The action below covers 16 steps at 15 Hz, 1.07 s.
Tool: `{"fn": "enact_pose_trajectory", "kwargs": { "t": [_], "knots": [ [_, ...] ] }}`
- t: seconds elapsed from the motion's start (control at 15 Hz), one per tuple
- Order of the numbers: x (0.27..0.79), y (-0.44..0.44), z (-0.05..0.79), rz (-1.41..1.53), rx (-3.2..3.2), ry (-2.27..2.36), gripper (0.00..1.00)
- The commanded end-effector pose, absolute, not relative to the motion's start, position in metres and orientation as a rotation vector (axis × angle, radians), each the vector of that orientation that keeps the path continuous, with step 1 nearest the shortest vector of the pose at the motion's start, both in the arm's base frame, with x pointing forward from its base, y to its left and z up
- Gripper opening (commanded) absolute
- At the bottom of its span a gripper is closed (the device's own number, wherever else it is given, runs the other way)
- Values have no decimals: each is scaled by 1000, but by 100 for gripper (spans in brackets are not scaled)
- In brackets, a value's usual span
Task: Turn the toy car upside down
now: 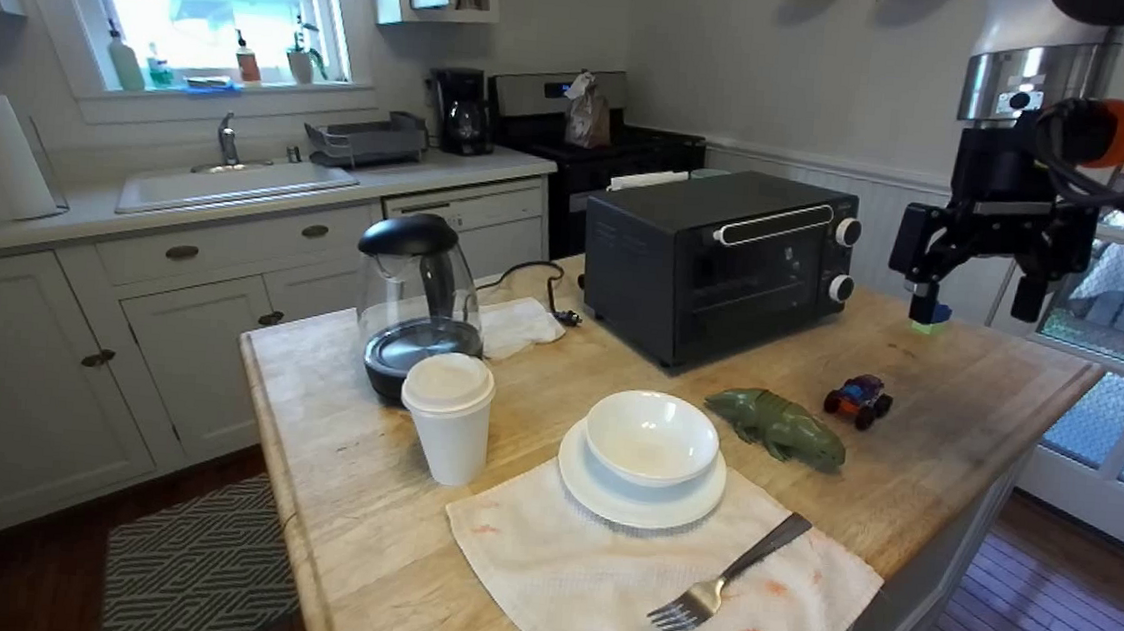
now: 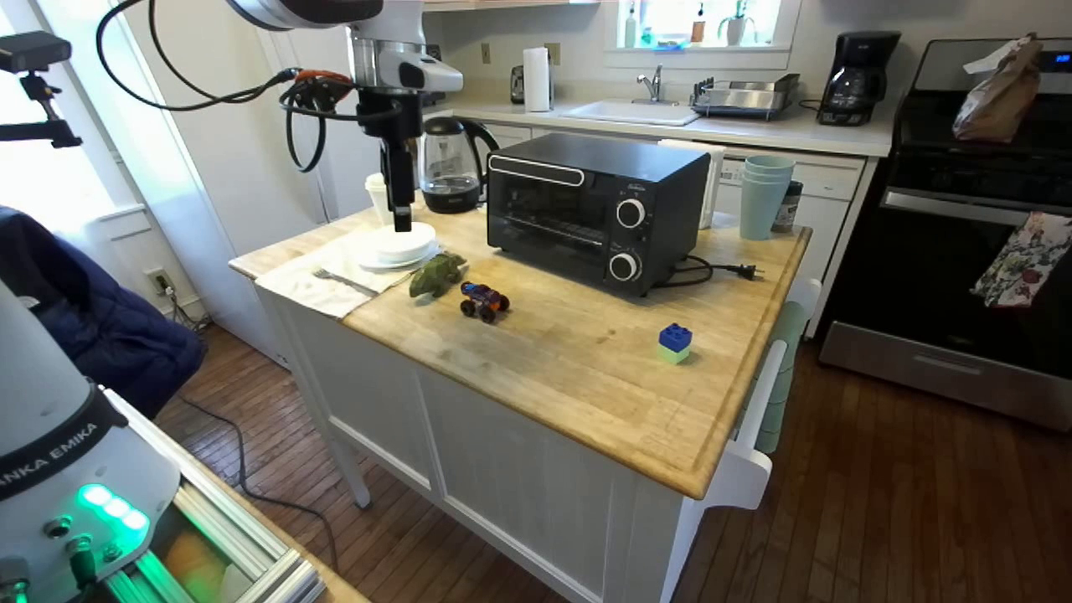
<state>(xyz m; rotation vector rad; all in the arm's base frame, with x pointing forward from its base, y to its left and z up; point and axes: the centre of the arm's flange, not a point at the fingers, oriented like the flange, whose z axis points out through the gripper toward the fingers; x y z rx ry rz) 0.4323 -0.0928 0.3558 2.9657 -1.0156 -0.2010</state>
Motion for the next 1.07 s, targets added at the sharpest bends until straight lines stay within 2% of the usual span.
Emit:
{"fn": "enact_pose_trajectory", "kwargs": {
  "t": [0.0, 1.0],
  "knots": [
    [432, -93, 356, -201, 2966, -1015, 100],
    [463, -195, 279, -228, 2768, -1619, 100]
  ]
}}
